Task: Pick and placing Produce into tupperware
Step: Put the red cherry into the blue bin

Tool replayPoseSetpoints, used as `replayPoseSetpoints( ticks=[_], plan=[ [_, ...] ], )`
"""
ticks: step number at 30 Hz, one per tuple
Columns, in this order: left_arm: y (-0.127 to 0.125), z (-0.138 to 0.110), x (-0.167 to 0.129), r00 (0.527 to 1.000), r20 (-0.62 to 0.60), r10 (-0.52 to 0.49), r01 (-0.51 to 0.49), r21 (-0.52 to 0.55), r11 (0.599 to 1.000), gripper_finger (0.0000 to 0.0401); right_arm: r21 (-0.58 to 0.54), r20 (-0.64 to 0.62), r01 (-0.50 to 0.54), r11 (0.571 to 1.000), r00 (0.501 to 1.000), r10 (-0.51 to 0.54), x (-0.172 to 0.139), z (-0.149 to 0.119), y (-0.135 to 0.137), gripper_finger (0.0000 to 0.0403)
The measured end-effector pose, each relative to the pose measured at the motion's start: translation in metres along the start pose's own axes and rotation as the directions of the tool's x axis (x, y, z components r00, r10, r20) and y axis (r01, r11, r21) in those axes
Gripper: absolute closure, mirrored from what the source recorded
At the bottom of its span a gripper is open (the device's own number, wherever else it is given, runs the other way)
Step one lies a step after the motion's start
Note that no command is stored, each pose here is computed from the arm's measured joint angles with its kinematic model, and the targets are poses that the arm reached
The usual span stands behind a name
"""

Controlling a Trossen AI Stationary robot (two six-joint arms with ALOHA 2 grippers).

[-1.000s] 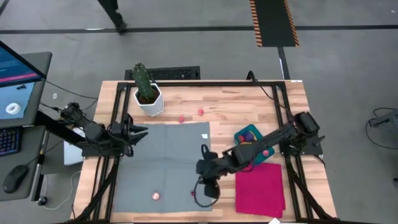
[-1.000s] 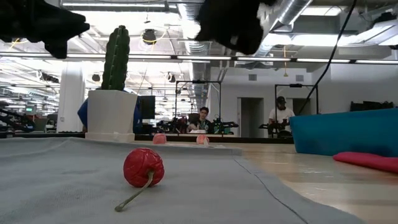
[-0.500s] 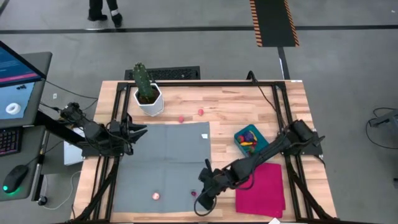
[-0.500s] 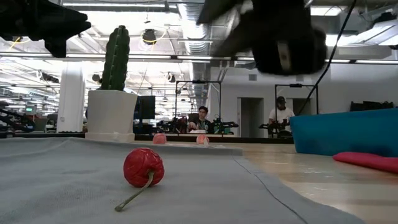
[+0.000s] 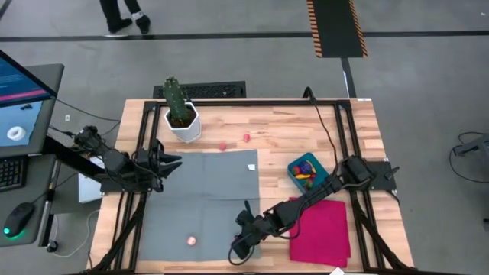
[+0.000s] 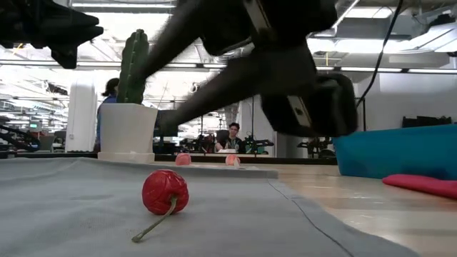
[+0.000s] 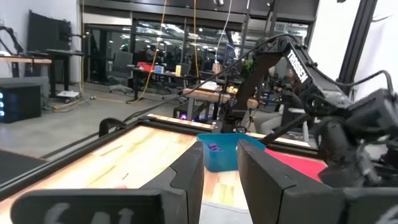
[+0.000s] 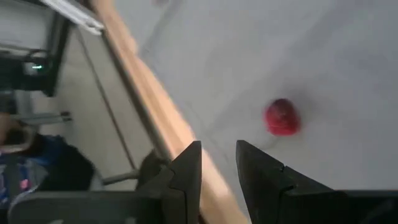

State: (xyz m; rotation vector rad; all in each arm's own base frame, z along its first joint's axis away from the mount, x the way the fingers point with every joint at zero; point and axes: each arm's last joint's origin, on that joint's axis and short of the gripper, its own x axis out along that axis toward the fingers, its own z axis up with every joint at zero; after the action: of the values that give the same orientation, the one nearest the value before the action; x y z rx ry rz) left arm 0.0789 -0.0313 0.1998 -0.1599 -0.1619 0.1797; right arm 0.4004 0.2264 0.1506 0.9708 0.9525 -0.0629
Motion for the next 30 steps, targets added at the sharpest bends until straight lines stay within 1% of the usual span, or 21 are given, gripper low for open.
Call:
replayPoseSetpoints(
  ticks=[1,4,8,10,12,16,18,20,23,24,30],
  plan=[
    [0.000,0.000,0.000,1.000,0.002,0.000,0.000,-0.003,1.000,0.0315,0.003,-0.005,0.019,1.000,1.000,-0.019,0.000,-0.001,-0.002,0.0280],
    [0.000,0.000,0.000,1.000,0.002,0.000,0.000,-0.001,1.000,0.0315,0.029,-0.005,0.012,1.000,1.000,-0.012,0.006,-0.002,-0.002,0.0280],
    [0.000,0.000,0.000,1.000,0.002,0.001,-0.001,-0.001,1.000,0.0315,0.044,-0.021,0.033,0.998,0.999,-0.032,0.007,-0.003,-0.004,0.0280],
    [0.000,0.000,0.000,1.000,0.003,0.001,-0.001,-0.001,1.000,0.0315,0.056,-0.030,0.064,0.996,0.998,-0.062,0.006,-0.004,-0.007,0.0280],
    [0.000,0.000,0.000,1.000,0.003,0.001,-0.001,0.000,1.000,0.0315,0.061,-0.024,0.084,0.995,0.996,-0.082,0.007,-0.004,-0.009,0.0280],
    [0.000,0.000,0.000,1.000,0.003,0.001,-0.001,0.009,1.000,0.0315,0.061,-0.026,0.091,0.994,0.996,-0.090,0.007,-0.004,-0.010,0.0280],
    [0.000,0.000,0.000,1.000,0.003,0.001,-0.001,0.008,1.000,0.0315,0.066,-0.029,0.091,0.994,0.996,-0.089,0.013,-0.005,-0.013,0.0280],
    [0.000,0.000,0.000,1.000,0.003,0.002,-0.002,0.007,1.000,0.0315,0.069,-0.037,0.115,0.991,0.993,-0.112,0.015,-0.007,-0.017,0.0280],
    [0.000,0.000,0.000,1.000,0.003,0.003,-0.003,0.007,1.000,0.0315,0.082,-0.048,0.085,0.993,0.996,-0.081,0.022,-0.007,-0.017,0.0280],
    [0.000,0.000,0.000,1.000,0.003,0.003,-0.003,0.008,1.000,0.0315,0.084,-0.055,0.100,0.991,0.994,-0.096,0.023,-0.008,-0.020,0.0280],
    [0.000,0.000,0.000,1.000,0.003,0.002,-0.002,0.007,1.000,0.0315,0.079,-0.048,0.094,0.992,0.995,-0.090,0.023,-0.008,-0.019,0.0280]
  ],
)
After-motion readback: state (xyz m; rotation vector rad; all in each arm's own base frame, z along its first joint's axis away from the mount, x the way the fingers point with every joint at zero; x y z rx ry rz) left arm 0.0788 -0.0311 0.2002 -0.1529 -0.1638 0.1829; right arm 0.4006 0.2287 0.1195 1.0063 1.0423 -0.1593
